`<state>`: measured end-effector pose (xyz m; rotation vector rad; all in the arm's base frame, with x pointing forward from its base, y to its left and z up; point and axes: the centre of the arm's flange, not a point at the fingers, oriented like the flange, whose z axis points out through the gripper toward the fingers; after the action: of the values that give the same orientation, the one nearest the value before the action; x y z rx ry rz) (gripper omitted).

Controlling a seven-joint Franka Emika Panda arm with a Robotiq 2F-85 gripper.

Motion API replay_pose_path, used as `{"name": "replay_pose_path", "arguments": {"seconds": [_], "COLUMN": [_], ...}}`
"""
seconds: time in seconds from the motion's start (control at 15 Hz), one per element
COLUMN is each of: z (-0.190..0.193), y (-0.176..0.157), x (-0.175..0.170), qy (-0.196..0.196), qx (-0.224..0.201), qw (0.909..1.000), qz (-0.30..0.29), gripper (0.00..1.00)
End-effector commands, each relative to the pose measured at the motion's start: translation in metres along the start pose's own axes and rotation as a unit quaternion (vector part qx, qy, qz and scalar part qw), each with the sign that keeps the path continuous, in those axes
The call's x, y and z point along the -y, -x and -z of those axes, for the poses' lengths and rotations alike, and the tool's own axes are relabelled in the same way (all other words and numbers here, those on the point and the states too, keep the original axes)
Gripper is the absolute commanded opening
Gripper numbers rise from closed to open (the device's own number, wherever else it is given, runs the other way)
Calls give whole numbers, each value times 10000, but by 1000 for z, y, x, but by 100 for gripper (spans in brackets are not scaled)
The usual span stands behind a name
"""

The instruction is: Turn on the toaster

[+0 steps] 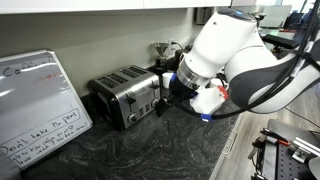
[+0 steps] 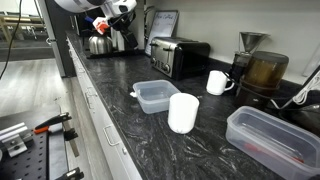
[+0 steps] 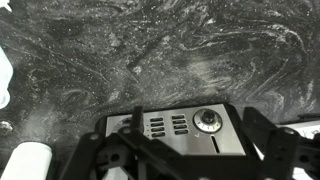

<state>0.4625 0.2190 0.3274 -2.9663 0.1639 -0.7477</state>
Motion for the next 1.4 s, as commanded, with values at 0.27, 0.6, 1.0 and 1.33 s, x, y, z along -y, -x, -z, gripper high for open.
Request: {"name": "replay_pose_path", "arguments": {"seconds": [0.27,0.6,1.0,1.33], "z": [-21,-40,-58,-84], "y": [-29,-52,-65,-72], "x": [14,8,5,1], "qy": [-114,-143,-325,-278], "qx": [-110,-284,-133,-233], "qw": [9977,9987,9980,9974], "qz": [663,401,534,620], "gripper": [100,52,10,0]}}
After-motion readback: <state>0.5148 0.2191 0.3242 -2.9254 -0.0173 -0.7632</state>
